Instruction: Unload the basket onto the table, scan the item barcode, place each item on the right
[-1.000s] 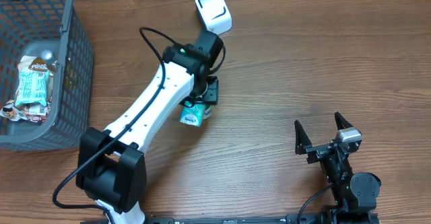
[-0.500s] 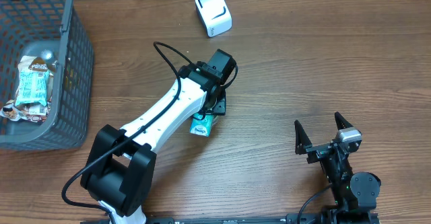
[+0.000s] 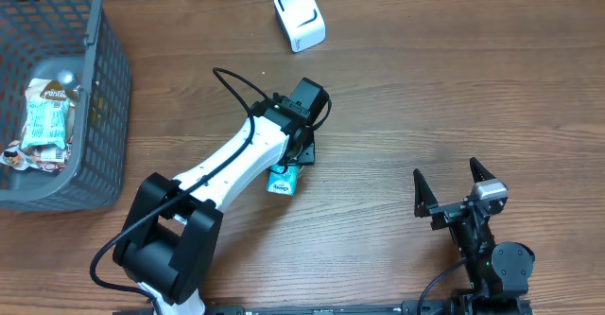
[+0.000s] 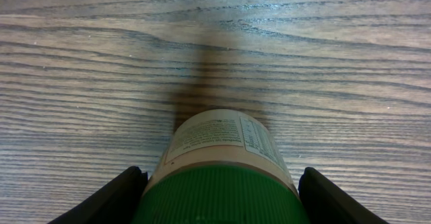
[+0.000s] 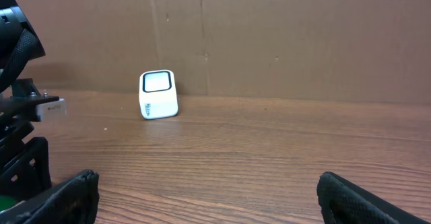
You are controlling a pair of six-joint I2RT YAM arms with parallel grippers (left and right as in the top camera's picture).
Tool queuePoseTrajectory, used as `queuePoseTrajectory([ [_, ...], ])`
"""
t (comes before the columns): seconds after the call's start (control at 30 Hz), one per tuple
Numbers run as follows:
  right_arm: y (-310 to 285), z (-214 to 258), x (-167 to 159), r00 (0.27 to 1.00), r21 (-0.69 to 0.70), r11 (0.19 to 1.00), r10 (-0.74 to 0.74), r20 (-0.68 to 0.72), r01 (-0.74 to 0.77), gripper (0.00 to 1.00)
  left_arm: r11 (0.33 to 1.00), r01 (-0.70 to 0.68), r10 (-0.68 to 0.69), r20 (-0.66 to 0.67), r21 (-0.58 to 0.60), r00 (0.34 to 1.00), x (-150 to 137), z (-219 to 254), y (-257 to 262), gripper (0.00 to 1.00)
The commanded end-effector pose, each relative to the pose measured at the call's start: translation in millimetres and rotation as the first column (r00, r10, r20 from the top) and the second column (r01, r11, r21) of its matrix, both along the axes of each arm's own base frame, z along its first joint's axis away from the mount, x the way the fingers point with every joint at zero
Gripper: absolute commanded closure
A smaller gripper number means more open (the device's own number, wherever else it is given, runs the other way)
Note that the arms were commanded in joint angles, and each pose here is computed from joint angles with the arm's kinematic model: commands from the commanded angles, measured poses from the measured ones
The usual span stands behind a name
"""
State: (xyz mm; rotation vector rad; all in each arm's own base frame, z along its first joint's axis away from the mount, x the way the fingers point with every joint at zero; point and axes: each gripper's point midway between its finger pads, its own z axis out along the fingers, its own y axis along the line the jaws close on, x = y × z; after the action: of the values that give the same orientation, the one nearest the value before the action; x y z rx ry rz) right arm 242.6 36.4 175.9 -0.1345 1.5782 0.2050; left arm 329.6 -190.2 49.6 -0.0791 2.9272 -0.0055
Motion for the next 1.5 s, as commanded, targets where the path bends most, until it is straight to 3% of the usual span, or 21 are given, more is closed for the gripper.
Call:
queuePoseTrajectory([
  [0.0, -1, -2, 0, 1.000, -0.002, 1.000, -0.003, 0.005, 0.003, 0.00, 1.000, -0.017, 0.017, 0.031, 0.000, 0.999, 4, 7, 1, 0.37],
  [0.07, -1, -2, 0, 1.000, -0.002, 1.000, -0.003, 0.005, 0.003, 0.00, 1.000, -0.017, 0.017, 0.033, -0.002, 0.999, 4, 7, 0, 0.31],
  [0.17, -1, -2, 0, 1.000, -0.002, 1.000, -0.003, 0.005, 0.003, 0.00, 1.000, -0.016, 0.016, 0.032, -0.007, 0.999, 4, 7, -1, 0.11],
  [0.3, -1, -2, 0, 1.000, -0.002, 1.000, -0.003, 0.005, 0.003, 0.00, 1.000, 0.028, -0.028, 0.042, 0.000, 0.999, 7, 9, -2, 0.00],
  [0.6, -1, -2, 0, 1.000, -0.002, 1.000, -0.003, 0.005, 0.003, 0.00, 0.983, 0.180, -0.181, 0.084, 0.023, 0.980, 22, 39, -10, 0.00],
  [0.87, -1, -2, 0, 1.000, -0.002, 1.000, -0.003, 0.005, 0.003, 0.00, 0.892, 0.440, -0.446, 0.033, 0.104, 0.895, 16, 39, -7, 0.04],
  [1.13, -1, -2, 0, 1.000, -0.002, 1.000, -0.003, 0.005, 0.003, 0.00, 0.851, 0.519, -0.519, -0.025, 0.082, 0.854, -1, 16, -5, 0.02],
  [1.27, -1, -2, 0, 1.000, -0.002, 1.000, -0.003, 0.005, 0.003, 0.00, 0.850, 0.522, -0.521, -0.032, 0.072, 0.853, -5, 7, -5, 0.12],
  [1.37, -1, -2, 0, 1.000, -0.002, 1.000, -0.003, 0.005, 0.003, 0.00, 0.856, 0.512, -0.512, -0.014, 0.069, 0.859, -2, 8, -7, 0.36],
  [1.47, -1, -2, 0, 1.000, -0.002, 1.000, -0.003, 0.005, 0.003, 0.00, 0.874, 0.483, -0.484, -0.004, 0.061, 0.875, 0, 9, -8, 0.41],
])
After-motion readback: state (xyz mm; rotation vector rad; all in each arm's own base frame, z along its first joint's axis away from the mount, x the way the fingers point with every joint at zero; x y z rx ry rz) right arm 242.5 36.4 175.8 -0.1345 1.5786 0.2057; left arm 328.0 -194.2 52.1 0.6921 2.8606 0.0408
